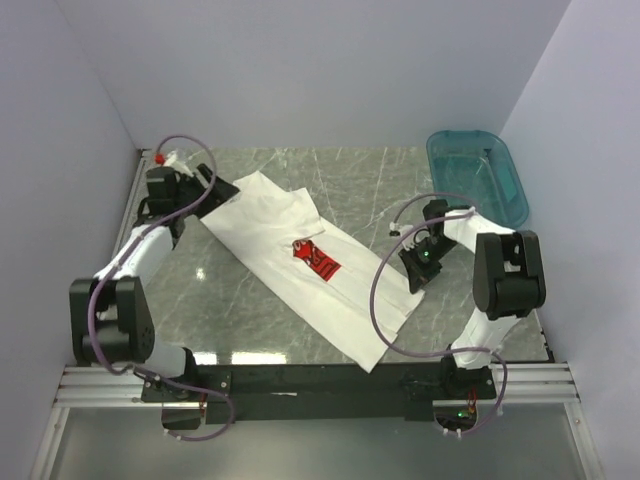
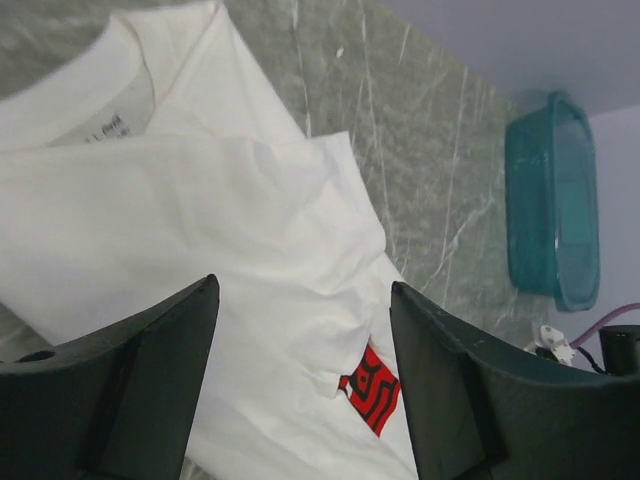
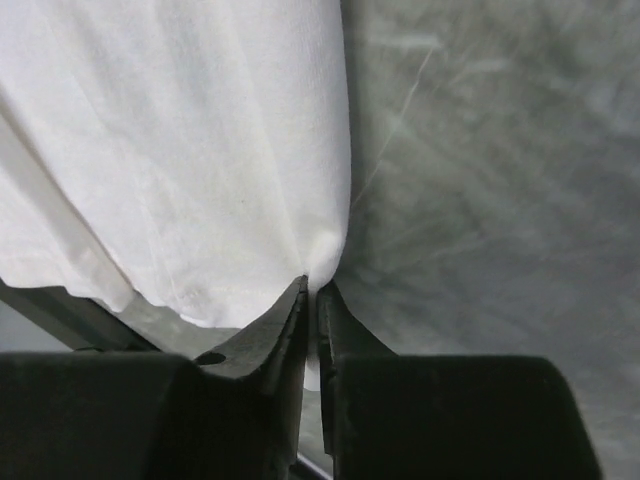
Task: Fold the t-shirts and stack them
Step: Fold the tshirt
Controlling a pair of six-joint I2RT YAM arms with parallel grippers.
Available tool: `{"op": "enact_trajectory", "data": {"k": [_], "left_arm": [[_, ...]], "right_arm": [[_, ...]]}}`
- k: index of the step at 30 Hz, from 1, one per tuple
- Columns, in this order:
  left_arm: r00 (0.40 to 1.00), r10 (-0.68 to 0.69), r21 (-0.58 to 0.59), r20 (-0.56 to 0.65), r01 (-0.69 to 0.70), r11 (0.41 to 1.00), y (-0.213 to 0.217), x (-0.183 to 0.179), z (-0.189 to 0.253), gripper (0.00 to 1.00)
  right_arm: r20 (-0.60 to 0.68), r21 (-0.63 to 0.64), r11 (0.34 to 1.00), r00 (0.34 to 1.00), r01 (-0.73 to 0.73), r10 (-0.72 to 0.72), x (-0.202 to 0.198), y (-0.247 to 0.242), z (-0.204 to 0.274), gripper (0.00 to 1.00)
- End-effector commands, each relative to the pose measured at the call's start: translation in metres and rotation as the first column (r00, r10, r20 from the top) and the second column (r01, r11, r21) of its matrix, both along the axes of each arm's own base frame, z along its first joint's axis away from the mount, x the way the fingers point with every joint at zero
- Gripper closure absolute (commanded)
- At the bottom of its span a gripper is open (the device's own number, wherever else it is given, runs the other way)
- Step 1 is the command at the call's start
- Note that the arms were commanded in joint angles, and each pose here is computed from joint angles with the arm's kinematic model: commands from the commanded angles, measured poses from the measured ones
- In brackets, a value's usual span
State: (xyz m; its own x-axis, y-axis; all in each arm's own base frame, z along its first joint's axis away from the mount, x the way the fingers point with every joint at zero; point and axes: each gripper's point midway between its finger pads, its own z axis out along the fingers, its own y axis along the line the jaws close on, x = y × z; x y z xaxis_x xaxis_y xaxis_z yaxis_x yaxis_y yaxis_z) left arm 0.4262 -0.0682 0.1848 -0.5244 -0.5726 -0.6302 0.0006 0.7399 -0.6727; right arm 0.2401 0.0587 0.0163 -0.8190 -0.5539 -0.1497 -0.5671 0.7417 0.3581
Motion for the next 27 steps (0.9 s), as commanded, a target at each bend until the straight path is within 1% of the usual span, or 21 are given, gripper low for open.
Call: {"op": "enact_trajectory", "data": {"k": [1, 4, 5, 8, 10, 11, 12, 13, 14, 15, 16, 17, 18, 19, 20, 21, 22, 23, 24, 25, 27], "left_arm": [[0.999, -0.05, -0.017, -0.017, 0.049, 0.999, -0.045, 0.026, -0.001, 0.26], [0.997, -0.025, 0.002, -0.068, 0.025, 1.0, -0.063, 0.045, -0.007, 0.29], [0.991, -0.017, 0.0, -0.133, 0.018, 1.0, -0.069, 0.05, -0.026, 0.29], [0.984, 0.003, 0.017, -0.18, 0.0, 1.0, -0.084, 0.062, -0.032, 0.31], [0.988, 0.012, 0.028, -0.155, -0.007, 1.0, -0.091, 0.064, -0.024, 0.31], [0.994, 0.02, 0.042, -0.108, -0.015, 0.999, -0.088, 0.062, -0.007, 0.31], [0.994, 0.058, 0.082, -0.089, -0.051, 0.995, -0.081, 0.058, -0.006, 0.31], [0.996, 0.073, 0.103, -0.05, -0.068, 0.992, -0.076, 0.054, 0.005, 0.31], [0.994, 0.105, 0.143, 0.036, -0.109, 0.984, -0.063, 0.047, 0.035, 0.3], [0.995, 0.097, 0.162, 0.037, -0.101, 0.982, -0.059, 0.033, 0.031, 0.3], [0.989, 0.122, 0.221, 0.078, -0.136, 0.966, -0.046, 0.026, 0.039, 0.27], [0.98, 0.139, 0.231, 0.145, -0.17, 0.958, -0.036, 0.011, 0.065, 0.22], [0.971, 0.19, 0.272, 0.143, -0.224, 0.936, -0.02, 0.0, 0.056, 0.15], [0.962, 0.226, 0.278, 0.155, -0.262, 0.924, -0.011, -0.01, 0.06, 0.01], [0.948, 0.262, 0.271, 0.178, -0.303, 0.914, 0.001, -0.027, 0.072, 0.01], [0.948, 0.278, 0.287, 0.155, -0.312, 0.906, 0.008, -0.038, 0.059, 0.01], [0.953, 0.263, 0.293, 0.153, -0.298, 0.909, 0.009, -0.047, 0.057, 0.01], [0.949, 0.26, 0.275, 0.18, -0.302, 0.913, 0.014, -0.059, 0.068, 0.01], [0.958, 0.245, 0.288, 0.146, -0.279, 0.916, 0.014, -0.07, 0.052, 0.01], [0.954, 0.241, 0.27, 0.176, -0.283, 0.92, 0.015, -0.081, 0.062, 0.0], [0.96, 0.233, 0.273, 0.156, -0.269, 0.924, 0.016, -0.095, 0.049, 0.0]], "right_arm": [[0.069, -0.019, 1.0, 0.998, -0.002, 0.004, -0.002, -0.007, 0.015, 0.71], [0.137, -0.007, 1.0, 0.99, 0.026, -0.025, 0.014, -0.007, 0.026, 0.48], [0.17, -0.009, 0.999, 0.985, 0.04, -0.038, 0.023, -0.008, 0.031, 0.38], [0.322, 0.004, 0.997, 0.944, 0.075, -0.072, 0.062, -0.007, 0.057, 0.3], [0.4, 0.099, 0.993, 0.912, 0.059, -0.094, 0.093, 0.01, 0.084, 0.27], [0.399, 0.142, 0.988, 0.91, 0.06, -0.112, 0.101, 0.021, 0.094, 0.26], [0.402, 0.225, 0.974, 0.909, 0.02, -0.112, 0.12, 0.04, 0.109, 0.26], [0.361, 0.263, 0.964, 0.924, 0.032, -0.129, 0.124, 0.053, 0.112, 0.26], [0.3, 0.295, 0.955, 0.945, 0.038, -0.13, 0.13, 0.069, 0.101, 0.26], [0.274, 0.325, 0.945, 0.953, 0.035, -0.13, 0.136, 0.083, 0.102, 0.26], [0.265, 0.377, 0.925, 0.95, 0.052, -0.162, 0.151, 0.099, 0.119, 0.26], [0.219, 0.386, 0.921, 0.964, 0.06, -0.154, 0.156, 0.117, 0.105, 0.26], [0.229, 0.403, 0.913, 0.959, 0.066, -0.17, 0.169, 0.127, 0.113, 0.26], [0.21, 0.412, 0.901, 0.948, 0.136, -0.239, 0.183, 0.135, 0.114, 0.26], [0.18, 0.403, 0.898, 0.947, 0.176, -0.266, 0.19, 0.145, 0.102, 0.26], [0.209, 0.42, 0.888, 0.933, 0.185, -0.294, 0.207, 0.158, 0.111, 0.26], [0.151, 0.431, 0.861, 0.92, 0.269, -0.363, 0.211, 0.168, 0.111, 0.26], [0.121, 0.434, 0.852, 0.917, 0.295, -0.379, 0.216, 0.175, 0.103, 0.27], [0.107, 0.463, 0.828, 0.908, 0.316, -0.406, 0.223, 0.189, 0.108, 0.27], [0.096, 0.477, 0.814, 0.902, 0.33, -0.422, 0.226, 0.195, 0.109, 0.27], [0.114, 0.489, 0.801, 0.885, 0.345, -0.451, 0.236, 0.208, 0.105, 0.27]]}}
